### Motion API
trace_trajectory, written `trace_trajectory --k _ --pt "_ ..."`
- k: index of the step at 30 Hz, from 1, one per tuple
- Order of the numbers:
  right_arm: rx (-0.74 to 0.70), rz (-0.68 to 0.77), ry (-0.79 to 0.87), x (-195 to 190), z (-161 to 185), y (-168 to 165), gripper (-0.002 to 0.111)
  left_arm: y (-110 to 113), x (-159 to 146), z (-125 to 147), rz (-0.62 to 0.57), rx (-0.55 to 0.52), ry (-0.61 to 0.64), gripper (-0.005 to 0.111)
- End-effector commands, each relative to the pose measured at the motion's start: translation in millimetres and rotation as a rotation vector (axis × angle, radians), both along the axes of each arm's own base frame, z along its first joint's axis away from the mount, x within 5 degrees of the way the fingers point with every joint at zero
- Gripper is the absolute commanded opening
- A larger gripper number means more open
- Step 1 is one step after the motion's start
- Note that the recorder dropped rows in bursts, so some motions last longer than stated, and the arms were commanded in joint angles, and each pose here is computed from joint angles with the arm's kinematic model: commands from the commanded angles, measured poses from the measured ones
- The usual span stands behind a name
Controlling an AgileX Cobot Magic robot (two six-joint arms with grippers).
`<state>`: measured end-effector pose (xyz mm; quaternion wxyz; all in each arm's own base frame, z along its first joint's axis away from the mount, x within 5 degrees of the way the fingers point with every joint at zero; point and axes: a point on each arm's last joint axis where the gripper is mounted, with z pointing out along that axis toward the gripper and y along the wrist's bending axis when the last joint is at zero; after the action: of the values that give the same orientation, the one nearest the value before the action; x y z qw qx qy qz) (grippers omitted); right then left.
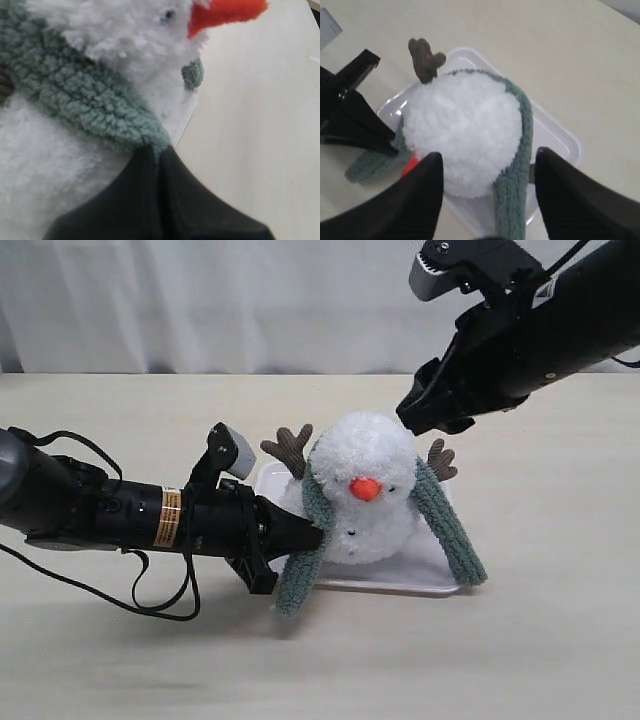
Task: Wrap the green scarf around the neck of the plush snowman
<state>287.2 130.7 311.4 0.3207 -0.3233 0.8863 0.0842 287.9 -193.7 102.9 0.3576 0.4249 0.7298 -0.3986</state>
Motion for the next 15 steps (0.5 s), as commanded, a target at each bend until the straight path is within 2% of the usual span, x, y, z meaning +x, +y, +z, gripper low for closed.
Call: trace_trajectory --k 1,3,7,15 --pt "-0.126 -0.080 0.123 -5 -42 -13 0.051 -1 2 4 0.011 -0.013 -0.003 0.000" --pt "-0.158 -0.085 0.160 -3 -70 -14 0.056 -1 1 4 0.007 -0.011 0.002 0.000" --pt "-0.210 -0.068 0.194 3 -90 -14 0.064 -1 0 3 -0.012 -0.002 0.001 0.000" --pt "-0.255 -0.068 0.222 14 -124 -12 0.062 -1 1 4 -0.001 -0.007 0.002 0.000"
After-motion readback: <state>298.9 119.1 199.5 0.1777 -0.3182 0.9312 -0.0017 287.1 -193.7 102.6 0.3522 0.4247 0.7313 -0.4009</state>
